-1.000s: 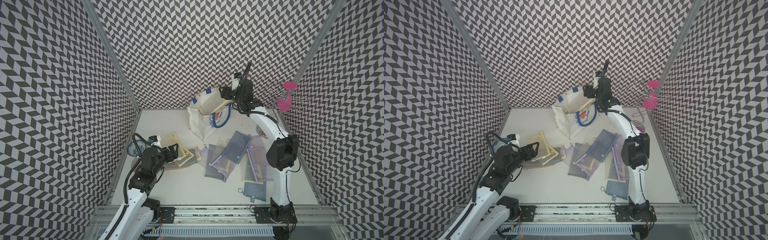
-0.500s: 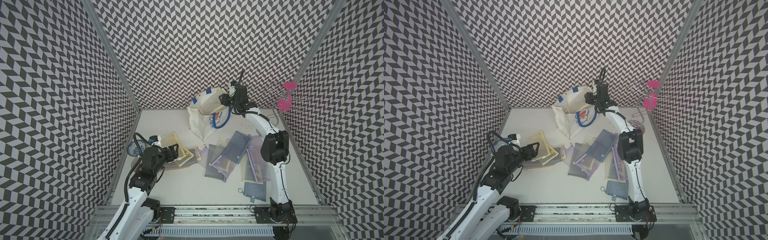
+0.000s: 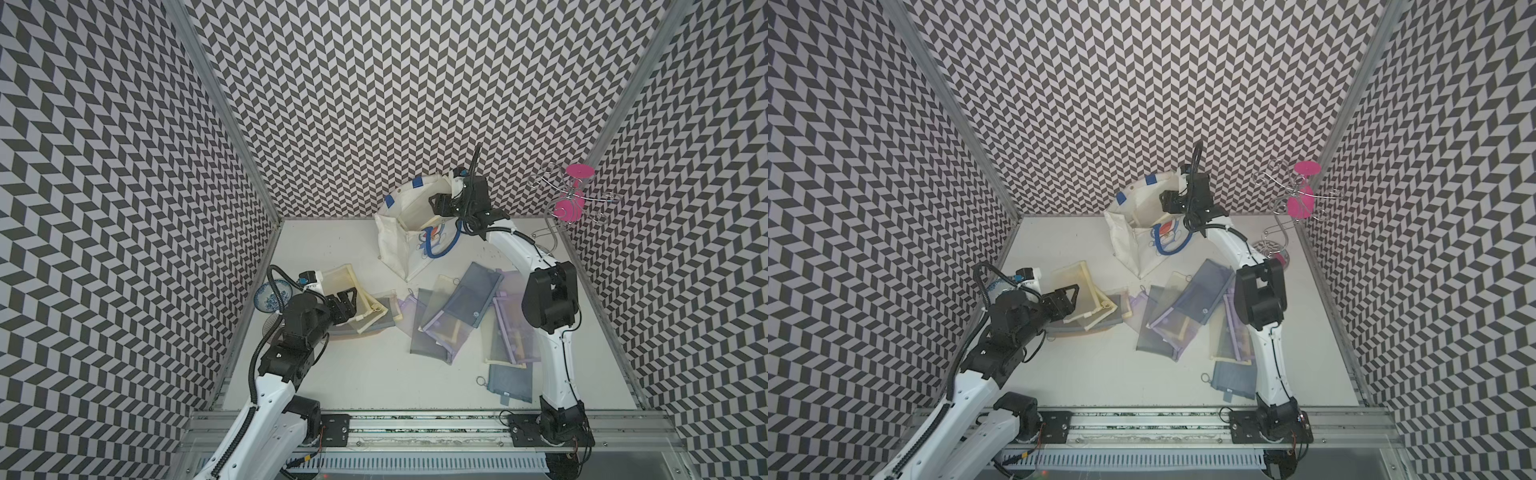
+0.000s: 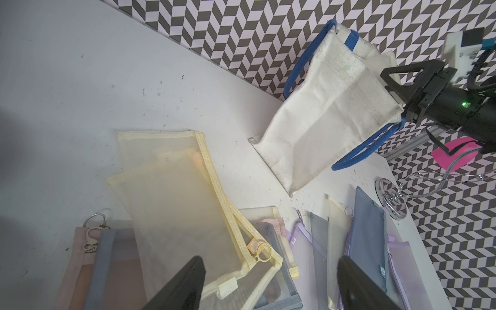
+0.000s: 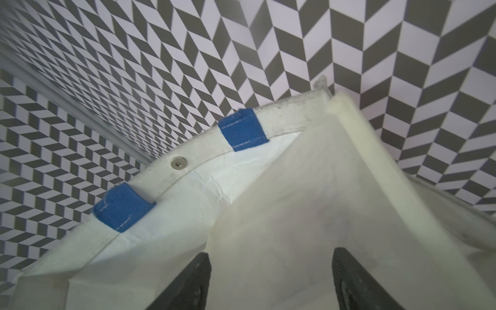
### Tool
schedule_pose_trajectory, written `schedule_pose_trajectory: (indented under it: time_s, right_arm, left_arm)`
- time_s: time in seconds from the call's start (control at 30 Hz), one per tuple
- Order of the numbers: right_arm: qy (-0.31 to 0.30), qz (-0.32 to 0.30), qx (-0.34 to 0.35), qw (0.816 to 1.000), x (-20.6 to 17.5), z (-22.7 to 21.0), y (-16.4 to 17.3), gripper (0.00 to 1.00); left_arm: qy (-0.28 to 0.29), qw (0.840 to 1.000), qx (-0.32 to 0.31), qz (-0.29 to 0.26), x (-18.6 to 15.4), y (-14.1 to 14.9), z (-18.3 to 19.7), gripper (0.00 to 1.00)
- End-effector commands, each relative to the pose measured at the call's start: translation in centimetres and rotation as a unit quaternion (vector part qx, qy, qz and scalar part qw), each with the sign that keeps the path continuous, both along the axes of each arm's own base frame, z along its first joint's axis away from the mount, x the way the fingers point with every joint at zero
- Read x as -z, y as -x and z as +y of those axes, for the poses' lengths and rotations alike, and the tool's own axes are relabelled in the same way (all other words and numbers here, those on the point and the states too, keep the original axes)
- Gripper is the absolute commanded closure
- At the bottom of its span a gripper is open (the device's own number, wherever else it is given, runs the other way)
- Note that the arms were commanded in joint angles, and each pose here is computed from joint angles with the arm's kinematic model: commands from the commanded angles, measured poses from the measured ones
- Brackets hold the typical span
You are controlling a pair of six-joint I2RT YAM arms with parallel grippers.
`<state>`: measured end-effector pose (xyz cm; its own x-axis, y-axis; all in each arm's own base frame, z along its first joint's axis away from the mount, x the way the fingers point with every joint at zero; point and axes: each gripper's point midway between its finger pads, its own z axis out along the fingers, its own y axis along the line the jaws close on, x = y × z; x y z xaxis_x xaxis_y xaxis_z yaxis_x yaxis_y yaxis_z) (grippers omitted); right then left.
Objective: Put the pencil pouch into the canvas bag
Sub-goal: Place the pencil pouch in the canvas bag.
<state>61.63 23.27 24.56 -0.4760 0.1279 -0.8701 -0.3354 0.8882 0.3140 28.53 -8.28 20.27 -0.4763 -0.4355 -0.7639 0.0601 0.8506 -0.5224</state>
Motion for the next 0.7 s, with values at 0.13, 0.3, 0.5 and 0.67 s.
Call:
schedule_pose_trajectory:
  time_s: [0.13, 0.3, 0.5, 0.67]
  right_arm:
    - [-0.011, -0.058, 0.022, 0.998, -4.8, -1.0, -1.3, 0.27]
    - [-0.018, -0.029, -0.026, 0.999, -3.0, 1.6, -2.4, 0.24]
    - [-0.015, -0.028, -0.036, 0.999, -3.4, 1.7, -1.7, 0.22]
    - [-0.003, -0.049, 0.012, 0.999, -3.8, -0.5, -1.4, 0.20]
  left_arm:
    - [0.001, 1.000, -0.006, -0.010, -0.9, -0.2, 0.2, 0.22]
    - [-0.002, 1.000, -0.010, -0.007, -0.7, -0.1, 0.4, 0.23]
    - [-0.003, 1.000, -0.011, -0.003, -0.6, -0.1, 0.4, 0.22]
    - [0.001, 1.000, -0.010, -0.001, -0.5, -0.1, 0.3, 0.23]
